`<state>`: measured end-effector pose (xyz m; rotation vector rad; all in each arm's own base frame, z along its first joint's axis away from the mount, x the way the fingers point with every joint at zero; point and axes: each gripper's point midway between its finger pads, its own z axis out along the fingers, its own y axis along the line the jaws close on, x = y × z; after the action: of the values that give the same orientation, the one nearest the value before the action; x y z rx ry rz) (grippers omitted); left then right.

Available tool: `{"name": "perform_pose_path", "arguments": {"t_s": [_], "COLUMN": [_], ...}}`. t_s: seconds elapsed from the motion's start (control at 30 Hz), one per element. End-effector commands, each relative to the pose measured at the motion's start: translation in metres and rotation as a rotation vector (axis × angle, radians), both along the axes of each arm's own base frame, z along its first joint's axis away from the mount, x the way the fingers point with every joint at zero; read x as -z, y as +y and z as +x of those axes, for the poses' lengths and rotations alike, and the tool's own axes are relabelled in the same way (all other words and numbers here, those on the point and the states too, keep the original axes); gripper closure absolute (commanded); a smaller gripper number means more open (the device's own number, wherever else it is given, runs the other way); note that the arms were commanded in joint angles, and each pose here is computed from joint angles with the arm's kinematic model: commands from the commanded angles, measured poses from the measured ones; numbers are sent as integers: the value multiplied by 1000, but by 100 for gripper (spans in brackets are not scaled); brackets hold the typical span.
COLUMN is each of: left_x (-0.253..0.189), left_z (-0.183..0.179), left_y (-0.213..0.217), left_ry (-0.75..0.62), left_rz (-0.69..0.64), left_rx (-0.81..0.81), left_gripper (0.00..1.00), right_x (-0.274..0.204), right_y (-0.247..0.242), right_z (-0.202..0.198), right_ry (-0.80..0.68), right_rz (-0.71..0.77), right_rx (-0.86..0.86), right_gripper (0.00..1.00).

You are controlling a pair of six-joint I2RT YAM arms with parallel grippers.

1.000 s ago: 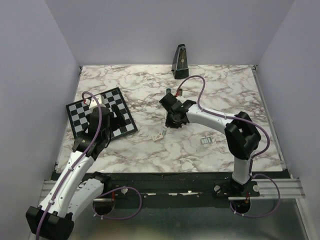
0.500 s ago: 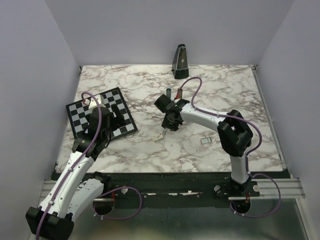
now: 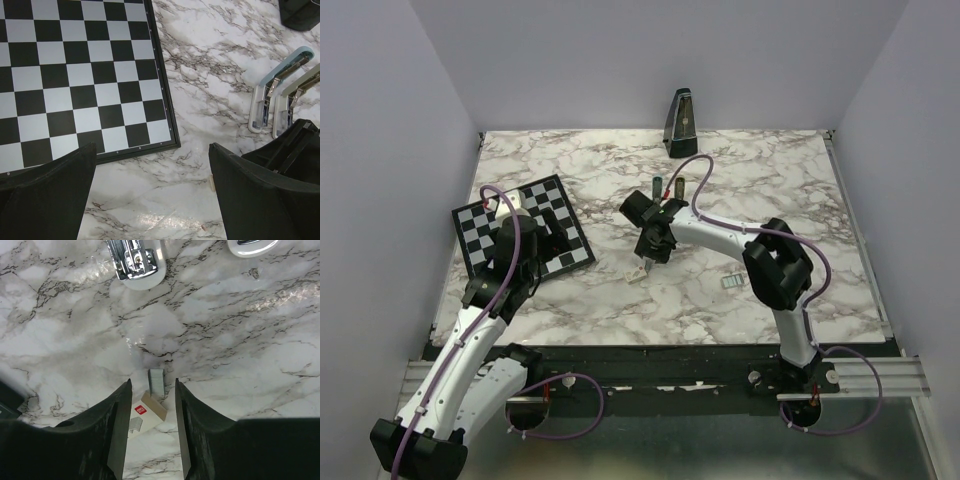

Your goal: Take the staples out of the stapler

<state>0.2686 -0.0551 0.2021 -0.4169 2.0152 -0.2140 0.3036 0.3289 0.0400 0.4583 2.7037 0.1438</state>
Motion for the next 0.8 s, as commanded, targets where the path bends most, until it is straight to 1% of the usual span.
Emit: {"name": "perform_pose_path", "arguments": {"t_s": [0.0, 0.17, 0.43, 0.6, 0.77], "left_x": [-7, -8, -8, -8, -9], "left_z": [0, 0, -1, -1, -1], "left_y": [1, 2, 2, 2, 3], "left_ry": [-24, -26, -29, -27, -31], "left_rz": [-8, -7, -8, -7, -7], "left_rx": [-1, -5, -5, -5, -7], "left_gripper": [1, 1, 1, 1, 1], "right_x": [9, 13, 15, 20, 20], "right_y": [0, -7, 2, 1, 1], "right_z": [1, -2, 2, 0, 0], "right_ry": [0, 9, 0, 14, 16], "right_rz": [-64, -106, -95, -115, -137], "right_rx": [6, 27, 18, 14, 17], "right_gripper": [52, 53, 55, 55, 59]}}
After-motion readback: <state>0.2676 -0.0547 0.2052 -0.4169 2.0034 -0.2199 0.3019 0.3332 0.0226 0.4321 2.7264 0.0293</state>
